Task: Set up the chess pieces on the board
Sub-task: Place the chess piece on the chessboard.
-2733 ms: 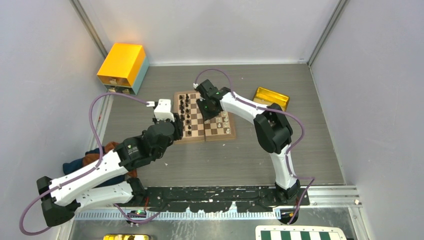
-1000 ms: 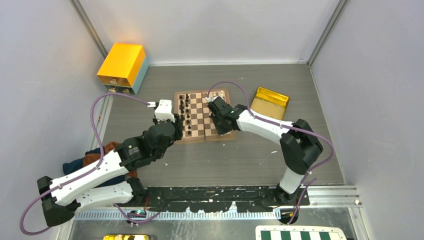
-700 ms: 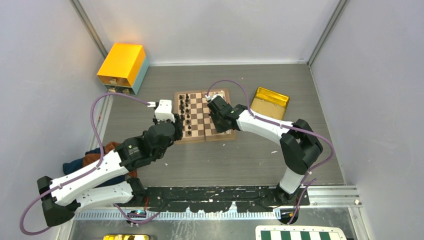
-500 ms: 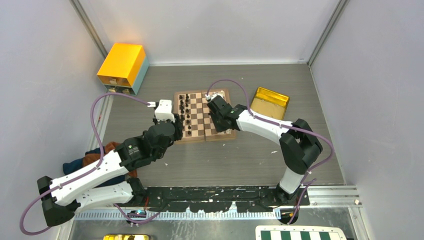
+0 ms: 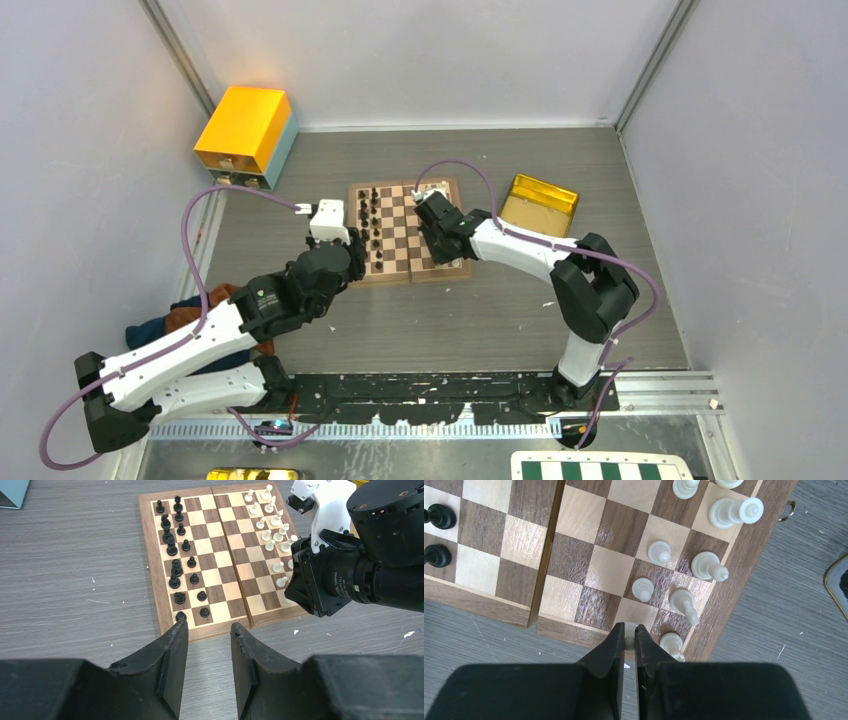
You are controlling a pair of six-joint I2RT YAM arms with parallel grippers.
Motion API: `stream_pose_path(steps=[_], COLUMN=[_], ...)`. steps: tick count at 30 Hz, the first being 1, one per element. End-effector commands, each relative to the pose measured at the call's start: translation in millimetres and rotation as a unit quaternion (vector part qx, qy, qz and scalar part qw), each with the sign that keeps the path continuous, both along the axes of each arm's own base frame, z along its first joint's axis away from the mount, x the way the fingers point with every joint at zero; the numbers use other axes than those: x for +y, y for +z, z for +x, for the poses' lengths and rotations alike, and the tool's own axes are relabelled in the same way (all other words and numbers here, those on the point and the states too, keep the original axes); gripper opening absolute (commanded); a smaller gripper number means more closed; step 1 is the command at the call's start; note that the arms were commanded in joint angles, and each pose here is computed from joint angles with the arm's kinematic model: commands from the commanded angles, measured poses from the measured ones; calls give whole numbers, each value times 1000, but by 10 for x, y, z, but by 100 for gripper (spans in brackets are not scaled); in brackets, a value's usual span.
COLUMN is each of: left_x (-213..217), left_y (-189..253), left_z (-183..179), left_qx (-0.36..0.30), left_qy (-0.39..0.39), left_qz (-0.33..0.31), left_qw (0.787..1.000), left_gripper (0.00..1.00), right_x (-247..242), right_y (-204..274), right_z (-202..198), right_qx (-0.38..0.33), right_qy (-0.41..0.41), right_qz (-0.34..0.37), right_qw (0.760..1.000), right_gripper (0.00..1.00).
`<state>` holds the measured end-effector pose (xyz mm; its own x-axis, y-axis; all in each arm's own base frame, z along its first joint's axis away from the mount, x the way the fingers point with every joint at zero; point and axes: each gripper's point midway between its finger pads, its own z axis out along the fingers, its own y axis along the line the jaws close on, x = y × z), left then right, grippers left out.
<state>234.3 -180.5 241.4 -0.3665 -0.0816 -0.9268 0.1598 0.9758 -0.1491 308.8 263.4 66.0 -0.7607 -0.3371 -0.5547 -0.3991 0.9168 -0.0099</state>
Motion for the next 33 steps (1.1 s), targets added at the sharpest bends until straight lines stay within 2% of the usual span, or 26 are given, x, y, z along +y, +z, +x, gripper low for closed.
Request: stream_pose_path(steps=[1,12,15,19,23,29,33], left_x=[-18,-21,-24,-27,-40,-57,-44], left_y=[177,170,173,172,171,191,267], left_z=[35,36,38,39,46,53,52], left_qx=[-20,-20,-21,-21,-21,-22,-25], left_qy=[6,5,5,5,4,3,4], left_qz=[-21,-19,-18,-20,-19,-22,-23], left_qw=[1000,1000,1000,1000,1000,1000,999], left_gripper=[38,38,38,39,39,39,39], right_x=[46,36,44,46,43,49,53], right_y=[25,-29,-25,14,68,181,462], right_z=[98,102,100,108,121,129,112], right_qx=[-16,-11,-10,-15,-20,-28,-38], right_qy=[-10,-14,-13,-13,-13,-10,-8], right_qz=[15,15,17,18,19,26,39], right_qw=[1000,1000,1000,1000,1000,999,998], right_gripper=[1,3,10,28,38,40,41])
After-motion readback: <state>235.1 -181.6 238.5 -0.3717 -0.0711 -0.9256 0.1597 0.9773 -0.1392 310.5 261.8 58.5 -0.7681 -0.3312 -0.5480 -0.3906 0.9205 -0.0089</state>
